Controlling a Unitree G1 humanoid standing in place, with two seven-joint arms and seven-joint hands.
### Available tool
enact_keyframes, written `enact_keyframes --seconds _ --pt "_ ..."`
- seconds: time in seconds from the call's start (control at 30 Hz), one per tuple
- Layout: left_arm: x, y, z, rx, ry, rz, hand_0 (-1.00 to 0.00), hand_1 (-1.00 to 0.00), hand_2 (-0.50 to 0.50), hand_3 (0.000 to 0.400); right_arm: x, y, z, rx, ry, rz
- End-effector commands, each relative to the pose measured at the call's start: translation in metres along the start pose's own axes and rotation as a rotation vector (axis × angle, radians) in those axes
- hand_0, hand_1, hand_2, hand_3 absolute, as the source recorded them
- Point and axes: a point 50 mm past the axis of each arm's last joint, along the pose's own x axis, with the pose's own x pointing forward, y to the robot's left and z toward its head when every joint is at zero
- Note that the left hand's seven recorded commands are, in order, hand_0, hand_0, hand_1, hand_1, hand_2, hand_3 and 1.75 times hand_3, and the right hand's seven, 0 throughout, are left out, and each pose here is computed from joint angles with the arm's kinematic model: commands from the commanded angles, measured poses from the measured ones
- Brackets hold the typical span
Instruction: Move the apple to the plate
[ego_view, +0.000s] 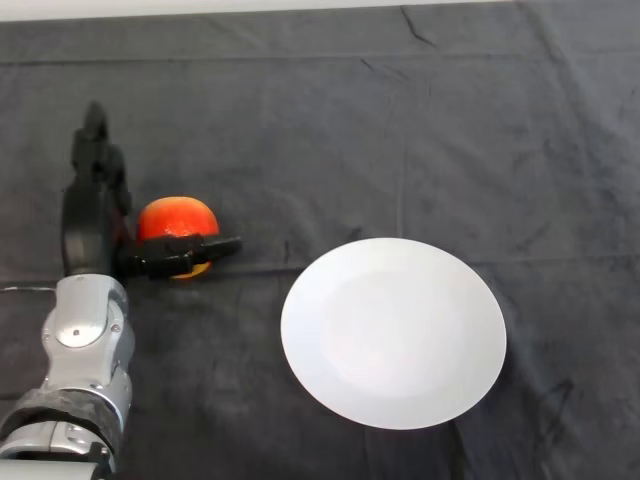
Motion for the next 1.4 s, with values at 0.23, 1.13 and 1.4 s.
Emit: enact_keyframes --seconds 0.23,1.13,1.4 --pt "0.003 -0.005 -0.002 0.01 0.054 -0.093 0.0 0.0 0.0 0.0 -0.0098 -0.0135 0.006 -0.001 -0.02 -0.041" --pt "-0.004 -0.027 -0.022 0.191 0.198 -0.225 -0.98 -1.0 0.01 0.4 -0.0098 -0.0135 0.0059 -0.001 -0.021 -0.041" --pt "-0.005 -0.025 -0.023 0.26 0.193 -0.232 -1.0 -1.0 0.0 0.4 -0.0098 -0.0135 0.0059 -0.001 -0.021 -0.041"
